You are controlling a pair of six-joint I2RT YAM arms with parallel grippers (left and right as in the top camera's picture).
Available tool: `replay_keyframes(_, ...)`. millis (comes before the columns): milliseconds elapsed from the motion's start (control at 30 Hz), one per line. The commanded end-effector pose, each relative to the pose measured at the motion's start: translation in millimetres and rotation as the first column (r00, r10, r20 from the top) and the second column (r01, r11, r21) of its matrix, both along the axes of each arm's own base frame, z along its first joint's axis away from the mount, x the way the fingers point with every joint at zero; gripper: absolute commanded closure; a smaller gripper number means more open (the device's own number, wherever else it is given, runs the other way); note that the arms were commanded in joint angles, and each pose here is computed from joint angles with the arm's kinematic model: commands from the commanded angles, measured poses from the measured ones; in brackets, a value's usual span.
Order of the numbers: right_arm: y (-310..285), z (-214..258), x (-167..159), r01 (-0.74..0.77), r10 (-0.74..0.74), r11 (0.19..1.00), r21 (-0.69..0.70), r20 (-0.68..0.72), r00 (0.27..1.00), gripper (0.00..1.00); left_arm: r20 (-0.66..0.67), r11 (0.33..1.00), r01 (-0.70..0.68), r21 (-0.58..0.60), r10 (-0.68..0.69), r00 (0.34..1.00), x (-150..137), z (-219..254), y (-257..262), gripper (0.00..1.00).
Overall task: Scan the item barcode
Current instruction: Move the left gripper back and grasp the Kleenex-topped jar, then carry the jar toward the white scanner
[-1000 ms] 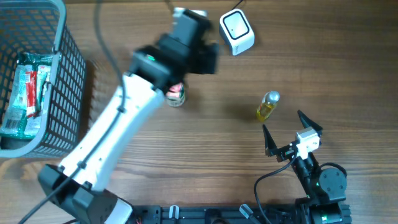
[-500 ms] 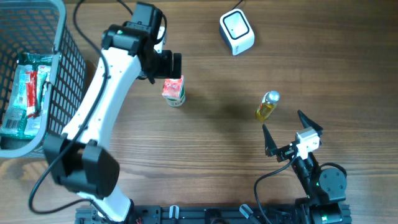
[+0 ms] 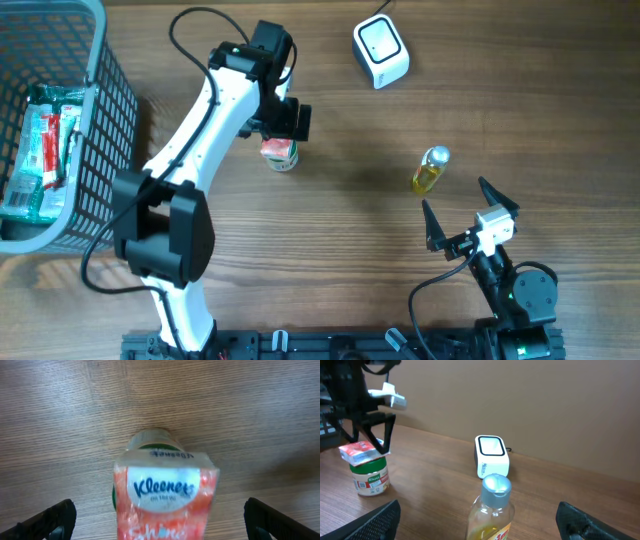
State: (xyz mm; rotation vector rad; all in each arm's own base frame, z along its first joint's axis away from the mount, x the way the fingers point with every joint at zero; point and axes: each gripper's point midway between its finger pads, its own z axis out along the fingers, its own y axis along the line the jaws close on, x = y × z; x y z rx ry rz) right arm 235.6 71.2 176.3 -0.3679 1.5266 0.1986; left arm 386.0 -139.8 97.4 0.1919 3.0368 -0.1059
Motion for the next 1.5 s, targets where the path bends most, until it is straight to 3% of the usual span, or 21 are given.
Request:
replay_keyframes(0,0,0,0,-0.002,0.002,1.000,0.004,-0.002,1.000,0.00,-0.045,1.000,0.021,0.001,-0.021,0.999,-3,-16,-2,0.00)
replay_keyframes(367,0,0,0,-0.002,0.002,1.000,0.004,-0.002,1.000,0.00,-0.068,1.000,0.004,0.007,-0.004,0.998,-10,-40,-2,0.01)
replay_keyframes(400,0,0,0,-0.002,0.002,1.000,0.004,-0.002,1.000,0.00,-0.068,1.000,0.004,0.006,-0.003,0.998,-10,-40,-2,0.08)
replay_keyframes(533,0,0,0,-0.002,0.002,1.000,0.004,-0.002,1.000,0.00,-0.078,1.000,-0.021,-0.014,0.020,0.997,-12,-40,-5,0.16)
replay_keyframes(800,0,0,0,-0.002,0.002,1.000,0.004,-0.002,1.000,0.00,-0.094,0.999,-0.048,-0.009,0.046,0.994,-19,-59,-3,0.20)
replay_keyframes(1100,0,0,0,-0.002,0.002,1.000,0.004,-0.002,1.000,0.00,-0.089,0.999,-0.039,-0.022,0.037,0.995,-19,-60,-8,0.41)
replay_keyframes(1467,0,0,0,-0.002,0.002,1.000,0.004,-0.002,1.000,0.00,-0.088,0.995,0.080,-0.053,-0.085,0.992,-46,-59,-71,0.41)
